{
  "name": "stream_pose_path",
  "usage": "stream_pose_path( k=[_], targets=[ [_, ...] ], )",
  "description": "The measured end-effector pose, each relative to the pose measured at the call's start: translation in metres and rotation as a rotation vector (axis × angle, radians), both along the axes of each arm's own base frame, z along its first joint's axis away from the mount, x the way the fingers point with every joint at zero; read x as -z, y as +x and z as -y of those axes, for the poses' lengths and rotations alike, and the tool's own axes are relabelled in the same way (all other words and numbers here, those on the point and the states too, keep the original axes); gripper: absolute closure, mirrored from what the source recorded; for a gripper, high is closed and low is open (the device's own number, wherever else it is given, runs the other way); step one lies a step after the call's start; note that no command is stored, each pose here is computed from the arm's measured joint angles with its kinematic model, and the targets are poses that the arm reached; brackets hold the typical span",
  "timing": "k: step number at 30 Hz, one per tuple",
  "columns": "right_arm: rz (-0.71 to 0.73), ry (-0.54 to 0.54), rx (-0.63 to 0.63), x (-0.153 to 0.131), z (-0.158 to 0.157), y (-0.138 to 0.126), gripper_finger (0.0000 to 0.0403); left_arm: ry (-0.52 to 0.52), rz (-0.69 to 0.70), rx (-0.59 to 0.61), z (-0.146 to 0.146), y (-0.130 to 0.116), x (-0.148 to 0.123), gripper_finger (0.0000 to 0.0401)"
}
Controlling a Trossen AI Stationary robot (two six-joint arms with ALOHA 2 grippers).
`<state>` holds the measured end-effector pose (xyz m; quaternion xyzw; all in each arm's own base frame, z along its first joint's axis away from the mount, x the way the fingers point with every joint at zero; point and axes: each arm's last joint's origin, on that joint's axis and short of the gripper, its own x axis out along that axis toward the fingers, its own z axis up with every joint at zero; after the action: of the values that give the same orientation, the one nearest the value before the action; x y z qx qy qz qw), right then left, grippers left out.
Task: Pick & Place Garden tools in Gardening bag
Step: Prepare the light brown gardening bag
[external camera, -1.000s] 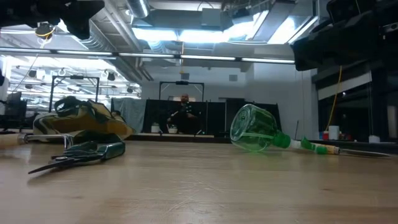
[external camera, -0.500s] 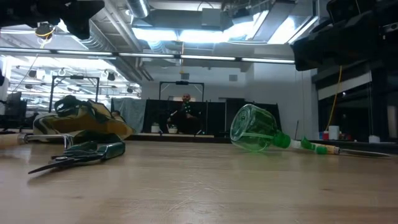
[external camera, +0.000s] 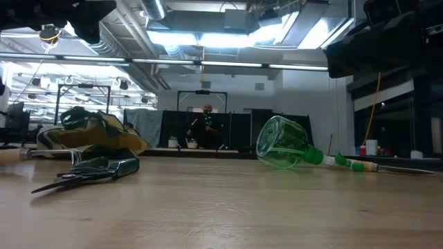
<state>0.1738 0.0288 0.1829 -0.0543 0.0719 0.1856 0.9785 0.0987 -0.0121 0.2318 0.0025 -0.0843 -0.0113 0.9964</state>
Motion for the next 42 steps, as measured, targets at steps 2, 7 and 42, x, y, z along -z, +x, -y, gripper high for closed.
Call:
stream_pose_path(
  k=[2,7,42],
  targets=[
    [-0.010,0.051,0.006,-0.001,0.000,0.000,0.0208,0.000,0.000,0.000,0.000,0.000,0.000,0.0218],
    [0.080,0.113,0.010,-0.011,0.000,0.001,0.0208,0.000,0.000,0.000,0.000,0.000,0.000,0.0218],
    [0.015,-0.009,0.128,-0.089,-0.003,0.087,0.0208,0.000,-0.001,0.000,0.000,0.000,0.000,0.0219]
  ],
)
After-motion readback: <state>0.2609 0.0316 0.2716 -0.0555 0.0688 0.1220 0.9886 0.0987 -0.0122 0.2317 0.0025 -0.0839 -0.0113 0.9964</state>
